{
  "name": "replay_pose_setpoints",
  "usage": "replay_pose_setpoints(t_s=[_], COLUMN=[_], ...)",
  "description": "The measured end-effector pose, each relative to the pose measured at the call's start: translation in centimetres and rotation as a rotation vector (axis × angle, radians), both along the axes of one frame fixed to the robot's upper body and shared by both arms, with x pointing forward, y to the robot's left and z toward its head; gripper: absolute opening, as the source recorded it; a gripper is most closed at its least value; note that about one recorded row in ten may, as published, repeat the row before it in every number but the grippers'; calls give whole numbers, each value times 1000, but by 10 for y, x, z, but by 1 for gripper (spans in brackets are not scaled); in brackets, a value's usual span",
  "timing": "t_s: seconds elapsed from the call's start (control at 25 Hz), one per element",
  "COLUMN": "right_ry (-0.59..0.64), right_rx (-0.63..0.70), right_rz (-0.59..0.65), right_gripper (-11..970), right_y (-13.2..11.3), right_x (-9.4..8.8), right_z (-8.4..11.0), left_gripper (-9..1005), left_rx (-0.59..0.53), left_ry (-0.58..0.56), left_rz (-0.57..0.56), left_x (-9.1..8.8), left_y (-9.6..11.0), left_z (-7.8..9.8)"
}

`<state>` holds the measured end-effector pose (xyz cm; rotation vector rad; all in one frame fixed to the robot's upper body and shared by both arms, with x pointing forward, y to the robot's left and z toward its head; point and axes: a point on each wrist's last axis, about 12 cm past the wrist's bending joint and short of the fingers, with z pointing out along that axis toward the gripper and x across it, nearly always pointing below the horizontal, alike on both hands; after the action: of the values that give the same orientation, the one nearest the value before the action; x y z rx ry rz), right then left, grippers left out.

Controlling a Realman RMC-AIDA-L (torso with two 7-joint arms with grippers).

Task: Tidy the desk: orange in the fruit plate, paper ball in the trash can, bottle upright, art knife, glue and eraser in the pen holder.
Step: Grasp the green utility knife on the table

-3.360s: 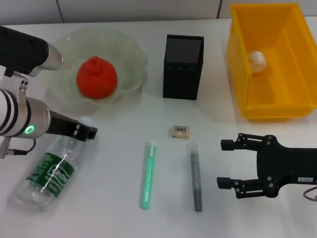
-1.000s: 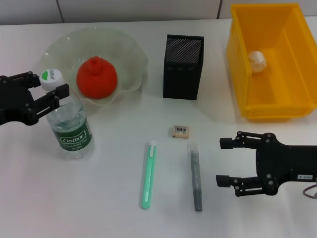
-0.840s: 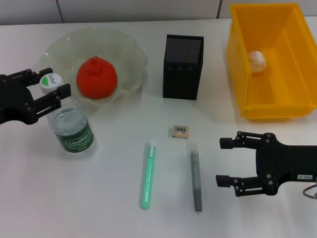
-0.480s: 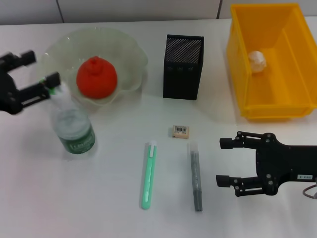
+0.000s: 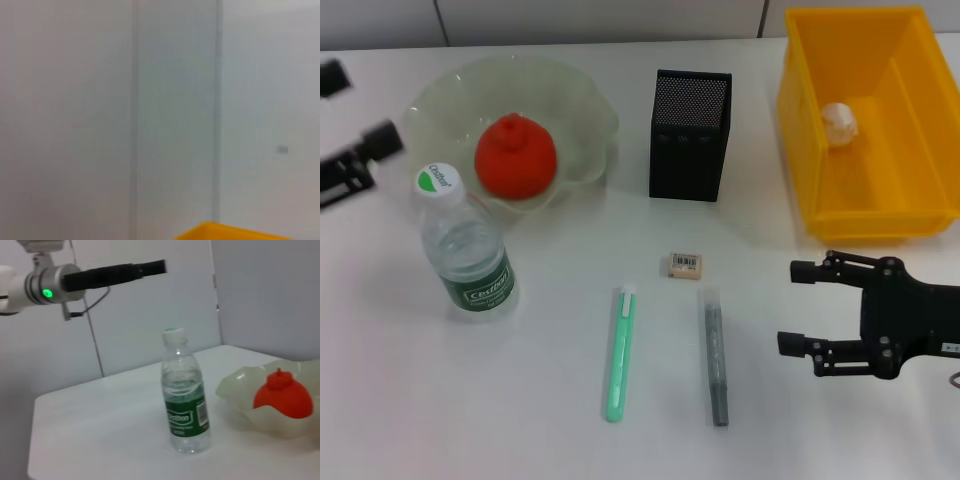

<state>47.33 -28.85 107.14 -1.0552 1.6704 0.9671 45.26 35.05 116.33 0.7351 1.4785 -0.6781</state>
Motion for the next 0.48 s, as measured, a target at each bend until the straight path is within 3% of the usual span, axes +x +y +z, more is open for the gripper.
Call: replay_pose_setpoints(t_s=[0.04, 0.12, 0.16, 0.36, 0.44, 0.48], right_ry=[-4, -9, -11, -24, -37, -37], right_rx=[-1, 1, 5, 0, -15, -15], right_rz=[-7, -25, -52, -96, -118, -118], right_gripper=[841, 841, 841, 842, 842, 842], right_y=[-2, -5, -10, -18, -23, -23], right_x=[-1, -3, -4, -6, -8, -8], right_z=[0, -1, -1, -2, -4, -4], left_gripper=[782, 782, 781, 782, 782, 782], left_rx=[-5, -9, -14, -10, 89, 89], left_ry=[10, 21, 47, 94, 184, 184], left_rz=[-88, -135, -205, -297, -388, -388], left_x=[-3, -4, -6, -7, -3, -3], left_y=[-12, -21, -37, -65, -105, -105], left_z=[-2, -5, -11, -21, -34, -34])
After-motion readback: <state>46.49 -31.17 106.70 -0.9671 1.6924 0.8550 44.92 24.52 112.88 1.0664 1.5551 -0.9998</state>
